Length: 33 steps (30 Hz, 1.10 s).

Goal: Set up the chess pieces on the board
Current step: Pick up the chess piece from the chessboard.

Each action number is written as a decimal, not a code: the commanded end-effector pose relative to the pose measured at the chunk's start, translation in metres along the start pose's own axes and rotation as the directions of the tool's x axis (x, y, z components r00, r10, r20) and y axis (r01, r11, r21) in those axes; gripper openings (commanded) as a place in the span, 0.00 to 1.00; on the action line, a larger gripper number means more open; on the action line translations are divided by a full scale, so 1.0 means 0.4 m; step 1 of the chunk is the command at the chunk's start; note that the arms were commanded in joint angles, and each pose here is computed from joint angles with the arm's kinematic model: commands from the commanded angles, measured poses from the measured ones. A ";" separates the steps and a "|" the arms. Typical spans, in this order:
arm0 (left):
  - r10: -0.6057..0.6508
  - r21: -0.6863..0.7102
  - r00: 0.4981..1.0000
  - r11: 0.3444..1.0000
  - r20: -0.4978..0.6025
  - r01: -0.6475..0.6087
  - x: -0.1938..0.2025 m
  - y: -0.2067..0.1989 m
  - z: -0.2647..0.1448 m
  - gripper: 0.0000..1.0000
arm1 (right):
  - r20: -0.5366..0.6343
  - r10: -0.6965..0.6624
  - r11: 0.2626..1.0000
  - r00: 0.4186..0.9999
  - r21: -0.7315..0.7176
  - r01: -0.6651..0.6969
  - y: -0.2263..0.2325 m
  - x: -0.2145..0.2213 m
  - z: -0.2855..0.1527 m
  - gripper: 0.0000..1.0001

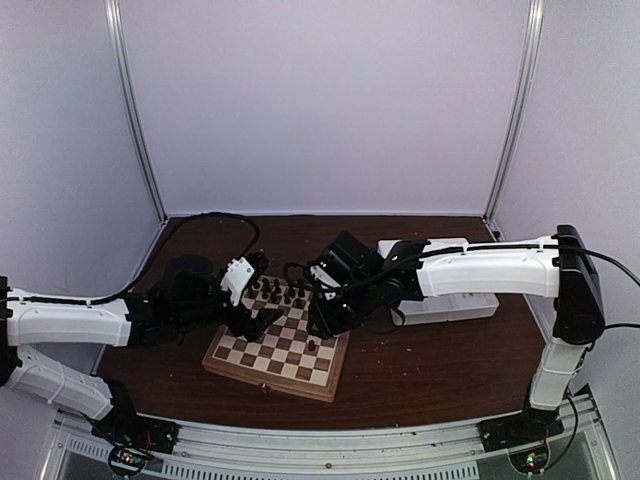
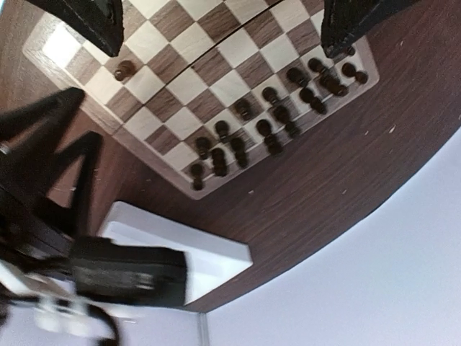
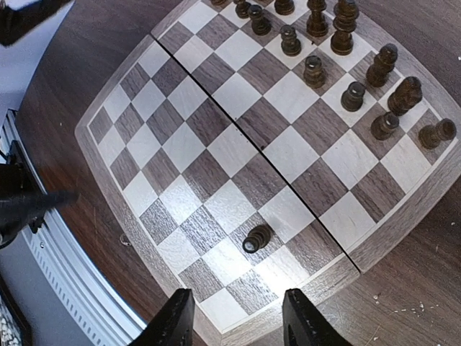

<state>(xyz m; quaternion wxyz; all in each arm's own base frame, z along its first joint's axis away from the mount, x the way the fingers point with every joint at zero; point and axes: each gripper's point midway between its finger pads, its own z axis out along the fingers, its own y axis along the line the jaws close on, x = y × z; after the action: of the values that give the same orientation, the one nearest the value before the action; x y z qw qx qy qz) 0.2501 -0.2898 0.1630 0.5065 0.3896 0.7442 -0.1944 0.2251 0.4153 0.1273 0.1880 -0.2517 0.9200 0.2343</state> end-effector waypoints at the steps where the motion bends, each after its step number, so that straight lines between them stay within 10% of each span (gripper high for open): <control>1: -0.167 -0.340 0.984 0.930 -0.055 0.139 0.003 0.152 -0.037 0.98 | -0.033 -0.057 0.996 0.998 0.073 0.060 -0.008 0.013 0.014 0.44; 33: -0.247 -0.441 0.959 0.882 -0.138 0.164 0.078 0.207 -0.058 0.98 | -0.156 -0.164 0.942 0.974 0.267 0.201 -0.030 0.038 0.134 0.36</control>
<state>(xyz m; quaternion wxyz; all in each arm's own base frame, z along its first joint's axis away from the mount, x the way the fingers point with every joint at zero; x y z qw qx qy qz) 0.2923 -0.2158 0.1531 0.4793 0.2146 0.8494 -0.0517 0.2277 0.4295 0.0727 0.1727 -0.3164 0.9287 0.0874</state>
